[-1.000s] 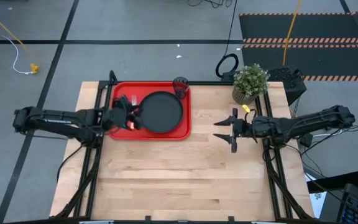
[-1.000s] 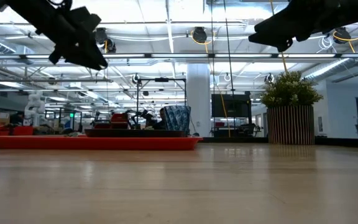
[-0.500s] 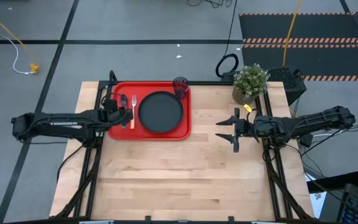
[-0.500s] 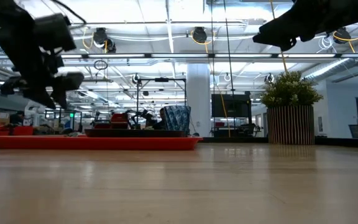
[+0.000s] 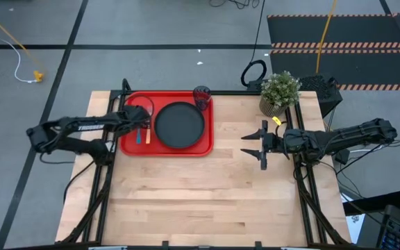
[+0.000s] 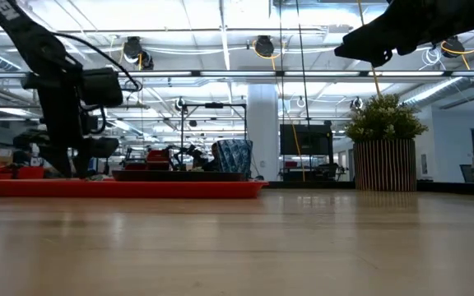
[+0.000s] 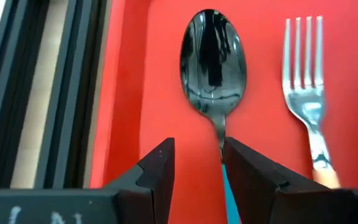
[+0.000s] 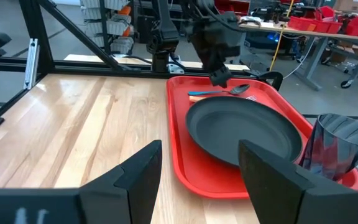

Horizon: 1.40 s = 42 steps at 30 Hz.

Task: Pick and place plate/cup/fork/spoon on tray
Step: Put the blue spoon on the red tray to the left of the orange fork, then return to Home Position

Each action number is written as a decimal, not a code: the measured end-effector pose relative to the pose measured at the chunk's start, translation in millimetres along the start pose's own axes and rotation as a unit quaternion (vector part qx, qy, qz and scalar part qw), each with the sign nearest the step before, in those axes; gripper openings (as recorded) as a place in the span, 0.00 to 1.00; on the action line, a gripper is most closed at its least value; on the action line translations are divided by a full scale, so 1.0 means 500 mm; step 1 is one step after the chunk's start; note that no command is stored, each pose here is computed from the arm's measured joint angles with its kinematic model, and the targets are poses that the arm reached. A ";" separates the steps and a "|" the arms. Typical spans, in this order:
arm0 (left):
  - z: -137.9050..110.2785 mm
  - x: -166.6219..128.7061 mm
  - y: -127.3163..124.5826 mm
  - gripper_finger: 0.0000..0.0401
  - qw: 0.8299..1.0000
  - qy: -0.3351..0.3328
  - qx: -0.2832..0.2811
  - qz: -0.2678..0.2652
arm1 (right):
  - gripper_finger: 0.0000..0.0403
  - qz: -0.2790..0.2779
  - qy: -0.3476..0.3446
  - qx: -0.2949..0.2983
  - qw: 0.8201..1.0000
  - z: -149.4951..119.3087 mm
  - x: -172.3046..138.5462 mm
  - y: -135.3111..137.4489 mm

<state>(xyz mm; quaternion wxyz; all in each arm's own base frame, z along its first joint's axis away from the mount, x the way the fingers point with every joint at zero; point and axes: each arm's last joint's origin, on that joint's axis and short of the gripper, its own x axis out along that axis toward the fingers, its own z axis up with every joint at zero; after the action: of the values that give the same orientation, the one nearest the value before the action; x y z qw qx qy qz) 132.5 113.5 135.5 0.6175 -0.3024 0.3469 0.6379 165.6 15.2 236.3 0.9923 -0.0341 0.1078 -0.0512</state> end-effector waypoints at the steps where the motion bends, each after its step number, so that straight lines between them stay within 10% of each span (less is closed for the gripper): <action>1: 0.000 0.007 -0.002 0.35 1.000 0.003 0.001 0.004 | 0.50 0.000 0.000 0.000 1.000 0.000 0.000 0.000; 29: 0.033 0.003 -0.035 0.35 0.998 -0.021 0.060 0.029 | 0.50 -0.001 0.006 -0.006 1.000 -0.003 0.000 0.000; 42: 0.007 -0.182 -0.122 0.32 0.945 -0.206 0.186 -0.175 | 0.40 -0.001 -0.028 -0.013 1.000 0.012 -0.024 -0.006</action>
<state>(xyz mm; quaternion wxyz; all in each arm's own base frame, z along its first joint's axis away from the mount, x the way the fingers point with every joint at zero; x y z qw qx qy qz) 198.7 63.5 207.4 0.8226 -0.1004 0.2661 0.4923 154.8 13.7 245.0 0.9943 -0.0486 0.0808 -0.0495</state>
